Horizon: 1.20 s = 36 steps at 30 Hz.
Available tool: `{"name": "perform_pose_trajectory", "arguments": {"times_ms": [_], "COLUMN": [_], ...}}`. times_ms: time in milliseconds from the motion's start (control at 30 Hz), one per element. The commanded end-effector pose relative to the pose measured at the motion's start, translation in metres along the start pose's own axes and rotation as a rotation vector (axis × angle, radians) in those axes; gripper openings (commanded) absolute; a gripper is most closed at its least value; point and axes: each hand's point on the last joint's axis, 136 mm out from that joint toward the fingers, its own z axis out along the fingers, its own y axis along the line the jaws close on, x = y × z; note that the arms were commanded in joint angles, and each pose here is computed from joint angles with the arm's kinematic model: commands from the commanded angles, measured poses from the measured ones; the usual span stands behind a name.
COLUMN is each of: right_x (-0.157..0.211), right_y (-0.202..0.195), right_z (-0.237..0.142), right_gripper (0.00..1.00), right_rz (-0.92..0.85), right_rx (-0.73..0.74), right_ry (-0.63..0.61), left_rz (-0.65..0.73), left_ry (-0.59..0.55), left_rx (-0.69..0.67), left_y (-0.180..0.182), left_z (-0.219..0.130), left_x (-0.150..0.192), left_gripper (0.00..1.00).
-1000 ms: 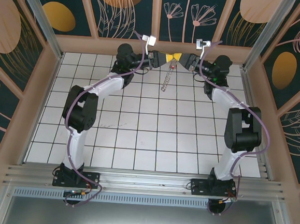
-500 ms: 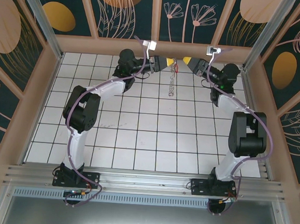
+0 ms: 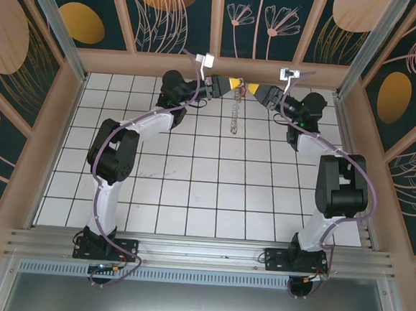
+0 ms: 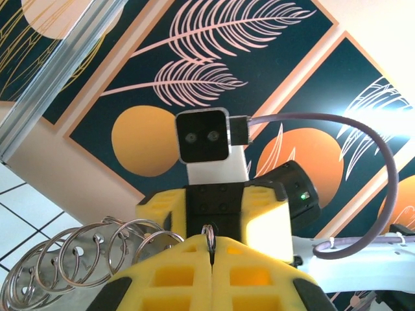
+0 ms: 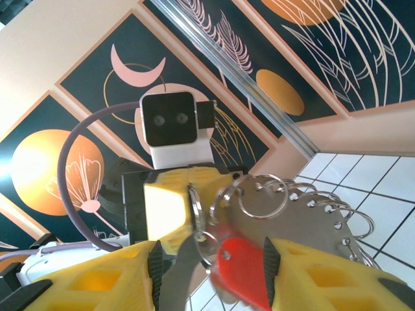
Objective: Put the keys on the keyring
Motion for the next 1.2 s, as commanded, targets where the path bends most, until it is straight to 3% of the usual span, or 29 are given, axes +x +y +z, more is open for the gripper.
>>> {"name": "perform_pose_trajectory", "arguments": {"times_ms": [0,100,167,300,700,1067,1167], "right_x": [-0.003,0.001,0.005,0.014,0.037,0.053,0.052], "right_y": [0.008,0.008,0.009,0.012,0.021,0.007,-0.002], "right_z": [0.008,0.008,0.007,0.003,0.009,0.012,0.004], "right_gripper": [0.46,0.44,0.36,0.00,0.00,0.00,0.25], "right_rz": [-0.040,-0.030,-0.027,-0.015,0.009,0.028,0.030], "right_rx": [-0.055,-0.069,-0.079,-0.092,-0.123,-0.048,0.016], "right_ry": [-0.001,0.003,0.005,0.003,0.043,0.086,0.076], "left_rz": [0.073,0.072,0.071,0.073,0.078,0.074,0.076], "left_ry": [-0.039,-0.043,-0.045,-0.047,-0.055,-0.054,-0.055], "left_rx": [0.062,0.063,0.062,0.064,0.065,0.069,0.069], "left_y": [-0.033,-0.033,-0.032,-0.033,-0.033,-0.033,-0.034], "left_z": [0.000,0.001,0.001,0.001,0.001,0.001,0.001], "left_x": [-0.017,-0.017,-0.018,-0.018,-0.020,-0.019,-0.019], "left_gripper": [0.00,0.00,0.00,0.00,0.00,0.00,0.00]}}
